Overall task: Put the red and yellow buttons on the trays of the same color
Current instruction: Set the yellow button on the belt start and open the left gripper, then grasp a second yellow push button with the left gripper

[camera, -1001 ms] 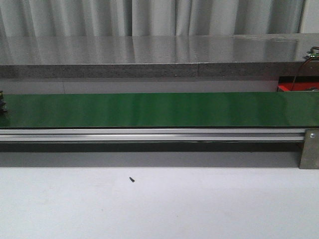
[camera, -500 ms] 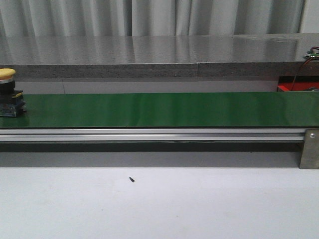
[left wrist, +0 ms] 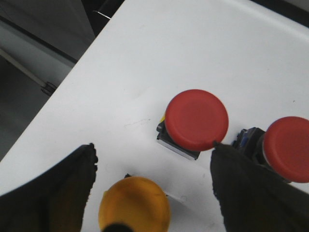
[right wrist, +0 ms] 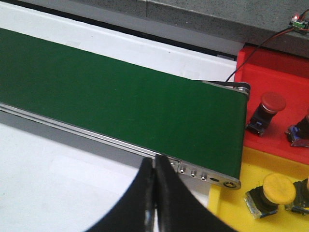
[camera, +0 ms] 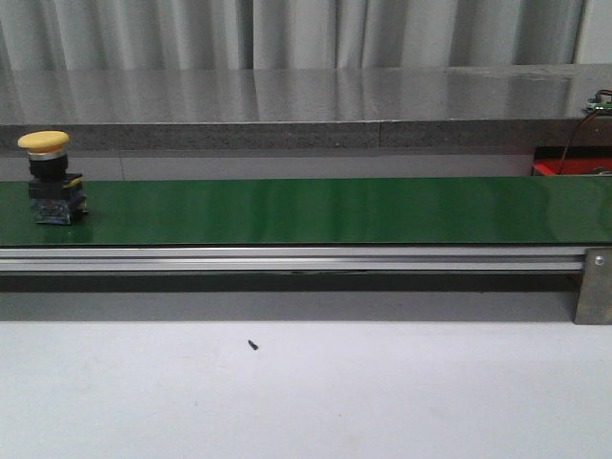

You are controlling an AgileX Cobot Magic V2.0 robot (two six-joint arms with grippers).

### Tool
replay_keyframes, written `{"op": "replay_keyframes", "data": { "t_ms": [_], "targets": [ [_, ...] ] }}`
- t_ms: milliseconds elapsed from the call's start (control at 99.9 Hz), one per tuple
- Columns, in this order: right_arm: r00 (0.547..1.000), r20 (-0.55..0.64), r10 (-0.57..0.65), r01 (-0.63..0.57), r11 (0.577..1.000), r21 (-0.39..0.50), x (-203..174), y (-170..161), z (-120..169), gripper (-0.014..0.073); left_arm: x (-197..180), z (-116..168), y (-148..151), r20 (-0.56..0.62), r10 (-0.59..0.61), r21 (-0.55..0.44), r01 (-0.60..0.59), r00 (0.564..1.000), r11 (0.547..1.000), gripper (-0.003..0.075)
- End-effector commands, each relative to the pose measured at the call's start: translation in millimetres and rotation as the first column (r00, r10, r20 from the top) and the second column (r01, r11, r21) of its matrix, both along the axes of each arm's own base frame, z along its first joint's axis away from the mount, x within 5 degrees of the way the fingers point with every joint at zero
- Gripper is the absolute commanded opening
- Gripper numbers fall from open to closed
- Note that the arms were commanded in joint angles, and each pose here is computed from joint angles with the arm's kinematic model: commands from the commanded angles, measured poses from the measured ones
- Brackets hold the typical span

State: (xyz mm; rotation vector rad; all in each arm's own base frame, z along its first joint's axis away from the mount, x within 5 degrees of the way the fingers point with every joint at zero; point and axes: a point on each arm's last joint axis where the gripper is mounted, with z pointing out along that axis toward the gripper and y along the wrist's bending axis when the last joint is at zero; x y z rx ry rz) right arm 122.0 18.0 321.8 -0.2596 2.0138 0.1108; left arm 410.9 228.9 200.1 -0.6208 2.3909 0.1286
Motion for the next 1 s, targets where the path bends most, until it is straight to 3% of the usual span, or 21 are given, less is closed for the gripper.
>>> {"op": "replay_keyframes", "data": {
  "t_ms": [0, 380, 730, 991],
  "targets": [
    [0.996, 0.084, -0.018, 0.017, 1.0, 0.017, 2.1, -0.9, 13.3, -0.0096, 2.0, 29.6, 2.9, 0.087, 0.005, 0.053, -0.01, 0.996, 0.999, 0.0496],
    [0.996, 0.084, -0.018, 0.017, 1.0, 0.017, 2.1, -0.9, 13.3, -0.0096, 5.4, 2.4, 4.5, 0.023, 0.005, 0.015, -0.005, 1.0, 1.0, 0.048],
    [0.996, 0.084, -0.018, 0.017, 1.0, 0.017, 2.1, -0.9, 13.3, -0.0096, 2.3, 11.1, 2.4, 0.019, 0.001, 0.011, -0.001, 1.0, 1.0, 0.0222],
    [0.996, 0.084, -0.018, 0.017, 1.0, 0.017, 2.1, -0.9, 13.3, -0.0096, -9.9, 58.3, -8.0, 0.08, -0.002, 0.015, 0.001, 0.997, 1.0, 0.0134]
  ]
}}
